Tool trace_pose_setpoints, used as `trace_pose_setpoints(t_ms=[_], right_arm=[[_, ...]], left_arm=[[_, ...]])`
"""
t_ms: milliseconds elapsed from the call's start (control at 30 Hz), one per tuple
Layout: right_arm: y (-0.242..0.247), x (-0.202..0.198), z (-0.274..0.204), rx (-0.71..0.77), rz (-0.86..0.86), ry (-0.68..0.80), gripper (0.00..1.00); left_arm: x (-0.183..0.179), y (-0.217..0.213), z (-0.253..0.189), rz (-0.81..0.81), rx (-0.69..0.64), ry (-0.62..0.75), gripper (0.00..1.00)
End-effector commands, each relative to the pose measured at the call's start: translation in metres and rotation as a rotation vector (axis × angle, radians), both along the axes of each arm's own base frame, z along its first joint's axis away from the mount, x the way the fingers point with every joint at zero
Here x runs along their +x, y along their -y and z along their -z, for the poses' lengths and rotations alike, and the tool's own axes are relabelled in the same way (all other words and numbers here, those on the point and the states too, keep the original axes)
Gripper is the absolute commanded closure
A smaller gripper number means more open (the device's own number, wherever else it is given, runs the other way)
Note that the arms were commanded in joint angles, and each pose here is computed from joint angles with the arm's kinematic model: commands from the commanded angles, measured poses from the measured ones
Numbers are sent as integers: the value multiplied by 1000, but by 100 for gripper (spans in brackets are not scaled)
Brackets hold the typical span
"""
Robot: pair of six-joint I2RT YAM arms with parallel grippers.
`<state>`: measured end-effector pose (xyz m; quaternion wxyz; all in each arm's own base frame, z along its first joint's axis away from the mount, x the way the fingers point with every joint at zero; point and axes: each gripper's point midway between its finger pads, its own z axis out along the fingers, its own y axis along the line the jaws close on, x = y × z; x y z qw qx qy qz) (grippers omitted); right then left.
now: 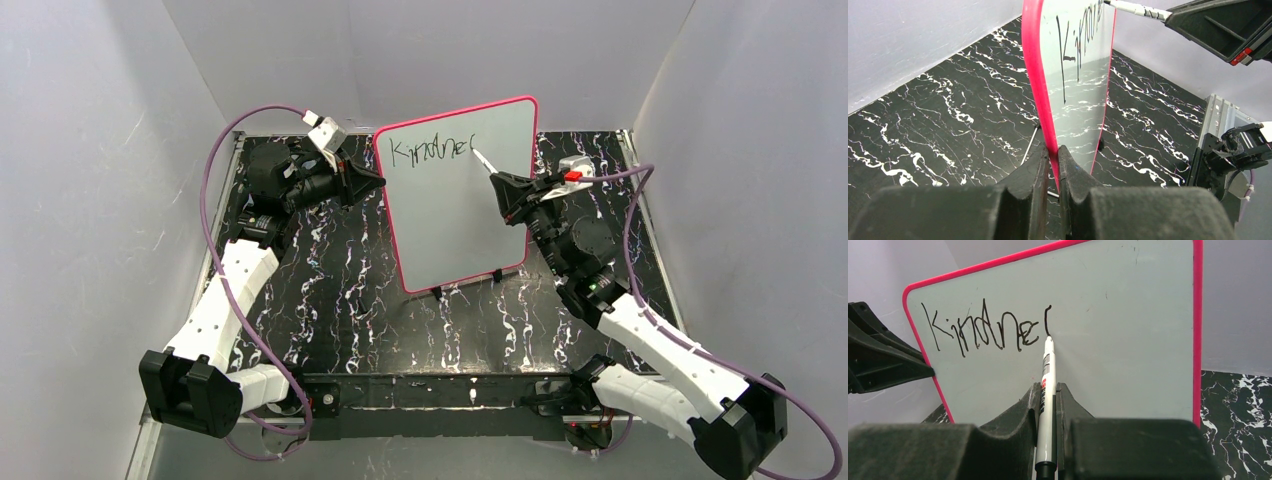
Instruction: Write a sentence on the whiteboard
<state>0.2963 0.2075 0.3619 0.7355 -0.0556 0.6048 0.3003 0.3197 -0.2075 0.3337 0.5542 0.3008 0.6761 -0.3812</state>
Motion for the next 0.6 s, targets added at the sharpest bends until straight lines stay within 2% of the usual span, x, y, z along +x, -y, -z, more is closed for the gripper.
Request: trace_pose_setpoints(t_ms=[0,233,567], right_arm=[[15,2,2,15,69,-18,99],[15,2,16,-15,67,-54,99],[-10,-1,20,-36,-50,-60,99]], left_arm=[[-14,6,4,57,3,-17,100],[-13,6,4,56,3,-15,100],[-14,6,4,57,3,-15,100]])
